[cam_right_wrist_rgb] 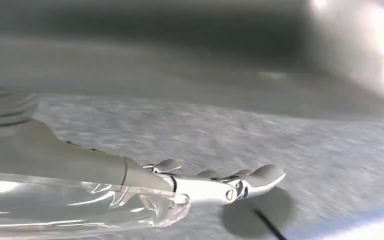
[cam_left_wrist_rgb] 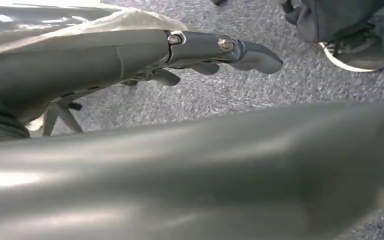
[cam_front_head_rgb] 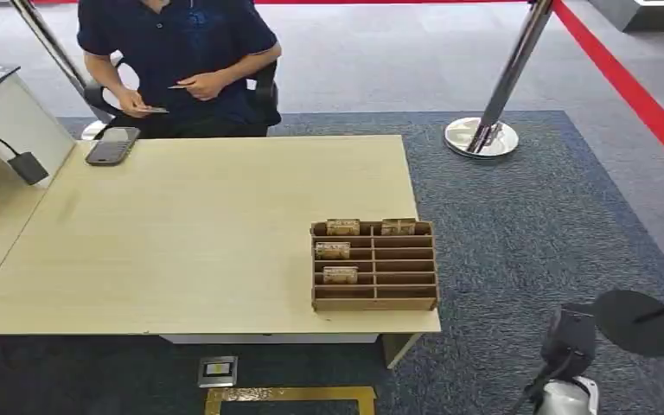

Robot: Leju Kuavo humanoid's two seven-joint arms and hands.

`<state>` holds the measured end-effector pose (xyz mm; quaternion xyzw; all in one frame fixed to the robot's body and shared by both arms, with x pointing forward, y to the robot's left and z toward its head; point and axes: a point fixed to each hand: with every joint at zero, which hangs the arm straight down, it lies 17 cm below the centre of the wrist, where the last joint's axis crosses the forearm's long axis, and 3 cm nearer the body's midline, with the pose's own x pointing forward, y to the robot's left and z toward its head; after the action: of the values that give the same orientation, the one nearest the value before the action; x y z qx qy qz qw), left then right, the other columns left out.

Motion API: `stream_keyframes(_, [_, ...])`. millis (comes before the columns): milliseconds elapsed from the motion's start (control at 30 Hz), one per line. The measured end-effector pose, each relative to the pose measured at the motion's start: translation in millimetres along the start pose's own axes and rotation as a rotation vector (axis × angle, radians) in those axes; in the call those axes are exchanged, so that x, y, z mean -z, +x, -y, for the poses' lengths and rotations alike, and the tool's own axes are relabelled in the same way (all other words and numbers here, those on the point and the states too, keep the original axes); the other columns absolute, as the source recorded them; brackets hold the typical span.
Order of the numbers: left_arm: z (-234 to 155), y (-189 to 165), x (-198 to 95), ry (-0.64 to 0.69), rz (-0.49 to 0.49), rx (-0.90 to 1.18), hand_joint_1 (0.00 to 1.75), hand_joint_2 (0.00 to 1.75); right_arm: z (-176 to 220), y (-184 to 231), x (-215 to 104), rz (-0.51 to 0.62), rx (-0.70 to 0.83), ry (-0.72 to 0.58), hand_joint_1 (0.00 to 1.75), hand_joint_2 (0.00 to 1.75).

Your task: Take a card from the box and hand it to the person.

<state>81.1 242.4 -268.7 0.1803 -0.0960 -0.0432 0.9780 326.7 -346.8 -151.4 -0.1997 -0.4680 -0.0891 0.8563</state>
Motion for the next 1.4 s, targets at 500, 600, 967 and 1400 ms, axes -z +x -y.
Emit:
stream_keyframes(500, [3, 1, -2, 0.001, -0.002, 0.022, 0.00, 0.00, 49, 196, 0, 0.547, -0.099, -0.185, 0.00, 0.00])
stream_keyframes(600, [4, 3, -2, 0.001, 0.005, 0.030, 0.00, 0.00, 33, 238, -12, 0.658, -0.154, -0.173, 0.00, 1.75])
stream_keyframes(967, [4, 8, -2, 0.000, 0.024, 0.060, 0.00, 0.00, -55, 362, -70, 0.978, -0.367, -0.089, 0.44, 1.75])
stream_keyframes(1400, [2, 8, -1, 0.002, -0.006, -0.007, 0.00, 0.00, -161, 432, -115, 1.143, -0.642, 0.008, 0.65, 1.75])
